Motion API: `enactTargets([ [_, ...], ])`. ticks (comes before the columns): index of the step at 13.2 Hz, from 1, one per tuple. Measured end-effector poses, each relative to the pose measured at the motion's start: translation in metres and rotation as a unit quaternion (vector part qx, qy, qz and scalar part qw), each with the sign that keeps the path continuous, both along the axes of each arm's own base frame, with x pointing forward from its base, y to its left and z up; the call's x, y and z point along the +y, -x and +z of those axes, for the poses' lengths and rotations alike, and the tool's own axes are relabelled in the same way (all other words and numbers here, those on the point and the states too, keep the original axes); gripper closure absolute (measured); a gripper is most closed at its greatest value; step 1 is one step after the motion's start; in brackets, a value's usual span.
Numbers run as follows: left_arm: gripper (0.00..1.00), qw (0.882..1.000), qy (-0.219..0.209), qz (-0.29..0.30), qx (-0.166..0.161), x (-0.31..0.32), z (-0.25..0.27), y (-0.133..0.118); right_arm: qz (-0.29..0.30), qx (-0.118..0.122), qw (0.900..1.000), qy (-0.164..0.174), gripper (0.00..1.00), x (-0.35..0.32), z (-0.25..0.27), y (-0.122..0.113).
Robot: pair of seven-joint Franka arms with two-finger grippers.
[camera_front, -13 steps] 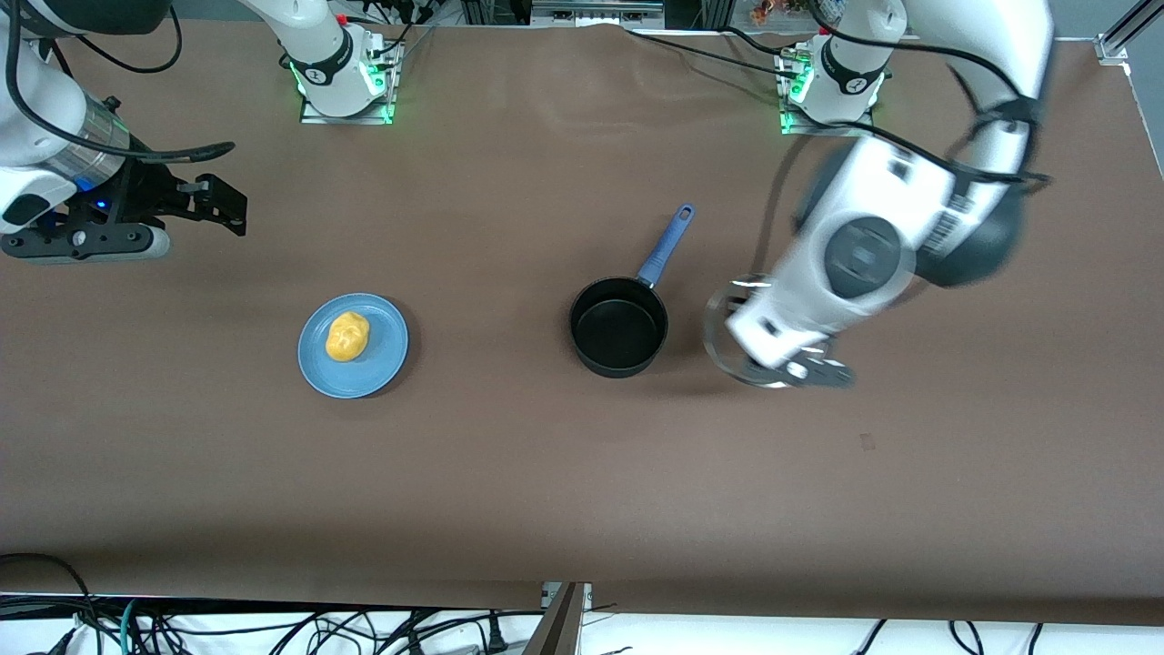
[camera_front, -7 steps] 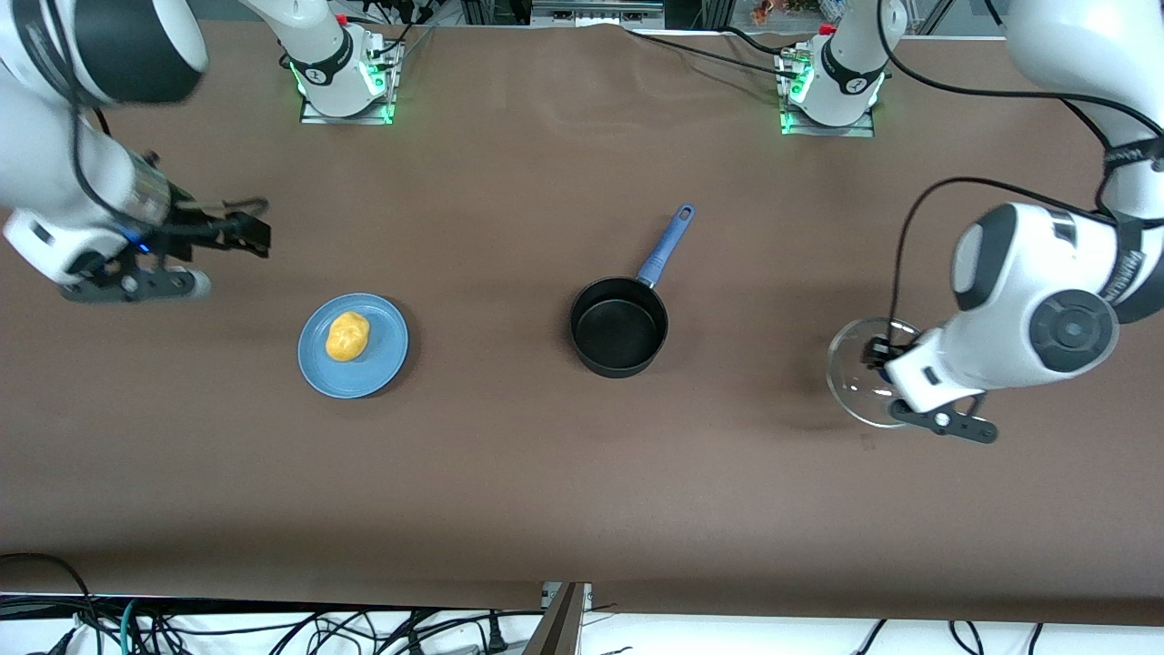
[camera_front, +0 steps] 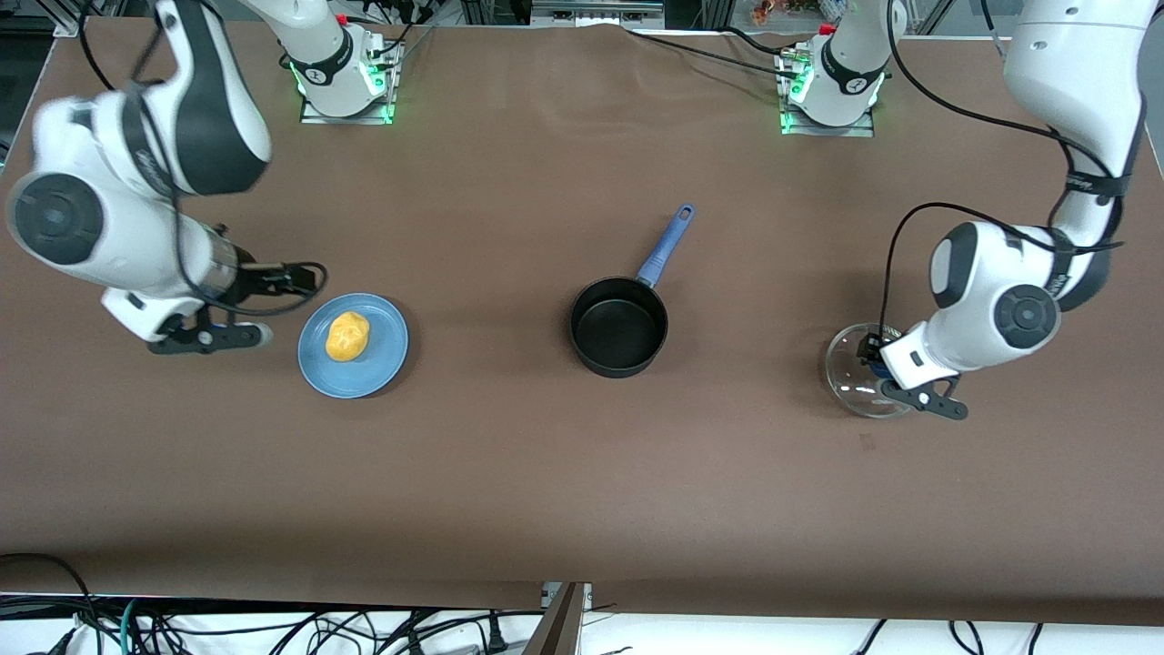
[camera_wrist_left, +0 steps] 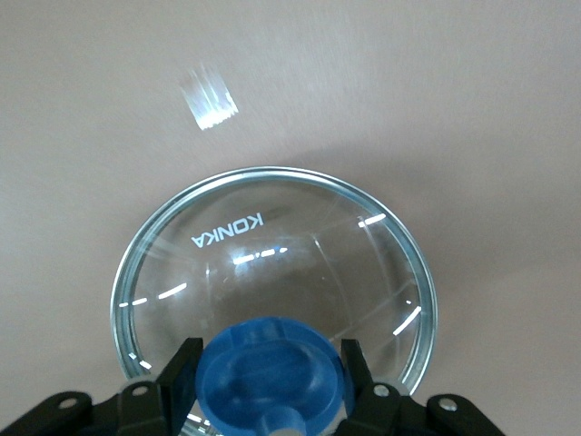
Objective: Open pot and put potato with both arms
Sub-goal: 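Lower the lid to the table while the right gripper reaches the potato, then grasp the potato with the right gripper while the left gripper releases the lid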
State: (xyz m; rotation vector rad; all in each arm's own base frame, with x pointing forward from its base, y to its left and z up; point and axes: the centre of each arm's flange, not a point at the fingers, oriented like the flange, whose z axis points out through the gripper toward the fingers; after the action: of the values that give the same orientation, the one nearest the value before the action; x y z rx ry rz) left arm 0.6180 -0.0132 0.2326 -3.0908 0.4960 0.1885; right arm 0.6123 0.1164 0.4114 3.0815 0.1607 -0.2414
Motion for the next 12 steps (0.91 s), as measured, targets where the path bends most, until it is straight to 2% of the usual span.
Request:
enactTargets([
  [4, 0.34, 1.000, 0.004, 0.000, 0.007, 0.000, -0.024, 0.008, 0.001, -0.030, 1.000, -0.009, 0.00, -0.003, -0.100, 0.025],
  [5, 0.28, 1.000, 0.004, 0.000, 0.006, 0.000, -0.024, 0.008, -0.004, -0.039, 0.999, -0.011, 0.00, -0.004, -0.121, 0.033],
  [7, 0.10, 1.000, 0.005, -0.001, 0.004, -0.001, -0.022, 0.007, -0.008, -0.047, 0.999, -0.013, 0.00, -0.005, -0.155, 0.042],
  [8, 0.01, 1.000, 0.005, -0.001, 0.002, -0.001, -0.021, 0.006, -0.010, -0.050, 0.999, -0.014, 0.01, -0.006, -0.162, 0.041],
  [12, 0.00, 1.000, -0.001, -0.002, -0.003, -0.003, 0.014, 0.000, -0.018, -0.069, 0.997, -0.018, 0.01, -0.009, -0.162, 0.030],
])
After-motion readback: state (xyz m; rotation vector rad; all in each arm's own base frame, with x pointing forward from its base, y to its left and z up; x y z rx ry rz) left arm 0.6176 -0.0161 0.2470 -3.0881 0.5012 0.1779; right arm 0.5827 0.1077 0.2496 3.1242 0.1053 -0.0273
